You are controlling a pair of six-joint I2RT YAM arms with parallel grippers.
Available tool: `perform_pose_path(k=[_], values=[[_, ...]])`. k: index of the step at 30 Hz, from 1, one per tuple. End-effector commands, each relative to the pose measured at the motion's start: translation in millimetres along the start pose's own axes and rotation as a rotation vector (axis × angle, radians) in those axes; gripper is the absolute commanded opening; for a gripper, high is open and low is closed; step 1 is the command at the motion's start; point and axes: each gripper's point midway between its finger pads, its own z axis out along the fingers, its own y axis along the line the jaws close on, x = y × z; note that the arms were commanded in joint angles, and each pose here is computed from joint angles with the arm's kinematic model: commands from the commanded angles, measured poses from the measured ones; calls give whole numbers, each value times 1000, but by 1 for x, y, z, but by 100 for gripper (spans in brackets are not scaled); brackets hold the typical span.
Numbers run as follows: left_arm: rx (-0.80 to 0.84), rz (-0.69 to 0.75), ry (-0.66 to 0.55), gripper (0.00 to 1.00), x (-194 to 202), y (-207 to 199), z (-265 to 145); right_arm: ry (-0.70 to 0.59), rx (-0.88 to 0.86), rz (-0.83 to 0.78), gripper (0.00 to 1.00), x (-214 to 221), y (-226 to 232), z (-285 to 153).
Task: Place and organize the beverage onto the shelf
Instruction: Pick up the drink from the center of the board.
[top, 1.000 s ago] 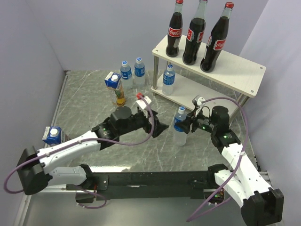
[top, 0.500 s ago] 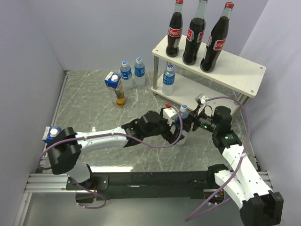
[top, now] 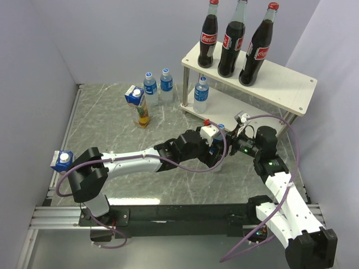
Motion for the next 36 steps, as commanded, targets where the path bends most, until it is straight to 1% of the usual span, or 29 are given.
perform_pose_path(k=[1,4,5,7,8,10,11,12,13,14,15,16,17,19,22,28,36], values=[[-39,-11,-92,83,-37,1,3,-157,-96,-124,3,-59,27,-6],[-28,-11,-92,75,-37,-1,5,-152,-116,-120,5,-58,31,-6],[-24,-9,-93,67,-37,-2,5,-150,-118,-117,6,-58,30,-6],[-3,-1,-97,56,-39,-5,4,-148,-125,-115,9,-58,32,-6],[7,1,-103,46,-41,-8,3,-142,-129,-109,15,-57,32,-6],[17,7,-113,35,-41,-8,1,-136,-137,-105,23,-56,33,-5],[21,8,-125,23,-45,-9,-2,-134,-139,-104,30,-55,33,-5],[21,13,-122,18,-40,-8,-4,-132,-140,-102,33,-55,33,-5],[23,15,-135,15,-42,-9,-5,-127,-142,-98,41,-54,33,-4],[26,17,-146,8,-44,-9,-8,-122,-146,-95,43,-53,33,-4],[24,23,-141,6,-39,-7,-10,-121,-151,-95,46,-53,34,-4],[25,24,-146,4,-39,-7,-11,-117,-157,-89,53,-52,34,-4],[34,32,-163,2,-42,-9,-13,-112,-161,-83,56,-51,35,-3],[36,38,-159,0,-36,-7,-15,-101,-178,-74,62,-49,37,-3],[44,51,-165,0,-32,-7,-17,-76,-198,-46,69,-45,38,-1],[51,66,-183,0,-26,-6,-20,-55,-208,-17,72,-43,37,2],[69,90,-174,0,-19,-7,-21,-50,-216,10,72,-43,38,3]])
